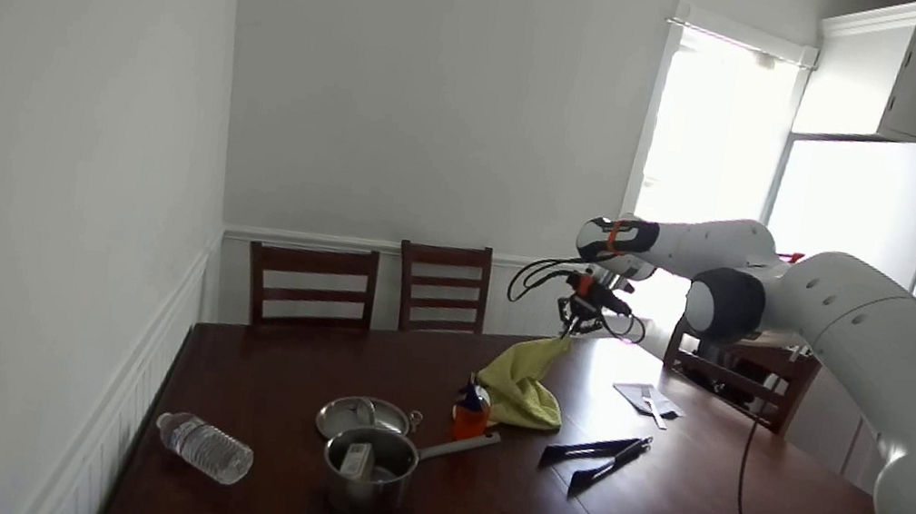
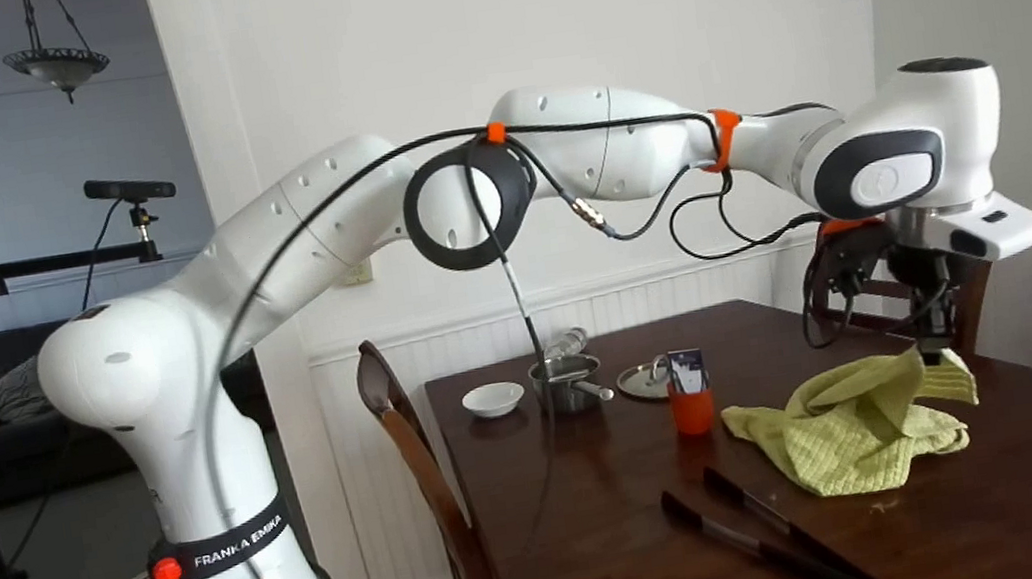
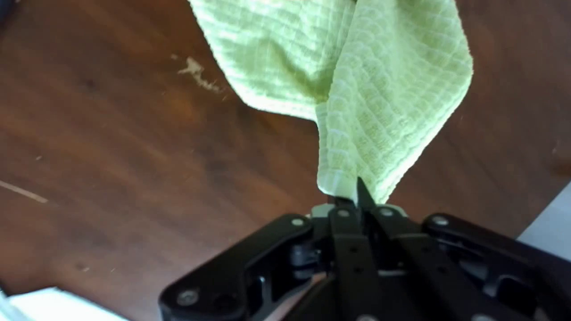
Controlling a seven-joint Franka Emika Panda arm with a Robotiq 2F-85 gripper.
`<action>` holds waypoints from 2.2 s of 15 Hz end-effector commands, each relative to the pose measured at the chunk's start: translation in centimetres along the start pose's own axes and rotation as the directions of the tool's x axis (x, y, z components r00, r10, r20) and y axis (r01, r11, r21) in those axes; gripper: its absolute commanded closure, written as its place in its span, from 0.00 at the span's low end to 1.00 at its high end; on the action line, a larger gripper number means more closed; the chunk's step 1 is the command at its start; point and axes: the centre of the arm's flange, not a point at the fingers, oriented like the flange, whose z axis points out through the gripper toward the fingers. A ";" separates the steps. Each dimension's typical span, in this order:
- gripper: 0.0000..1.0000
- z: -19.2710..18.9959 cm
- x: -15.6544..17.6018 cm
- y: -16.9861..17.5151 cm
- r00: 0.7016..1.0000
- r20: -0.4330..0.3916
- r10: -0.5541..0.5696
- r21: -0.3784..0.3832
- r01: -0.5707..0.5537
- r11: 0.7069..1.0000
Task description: Unfold the green towel to the right, pick up one end of the green towel and turn it over
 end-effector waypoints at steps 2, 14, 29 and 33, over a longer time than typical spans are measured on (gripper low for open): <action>0.96 -3.4 3.1 3.6 0.996 -0.040 0.079 0.018 -0.078 0.997; 0.80 -8.3 10.3 12.1 0.854 -0.340 0.393 -0.123 -0.455 0.882; 0.00 -2.4 3.3 1.2 0.903 -0.081 0.421 0.029 -0.420 0.907; 0.00 2.9 -1.0 -4.4 0.884 0.025 0.468 0.055 -0.468 0.882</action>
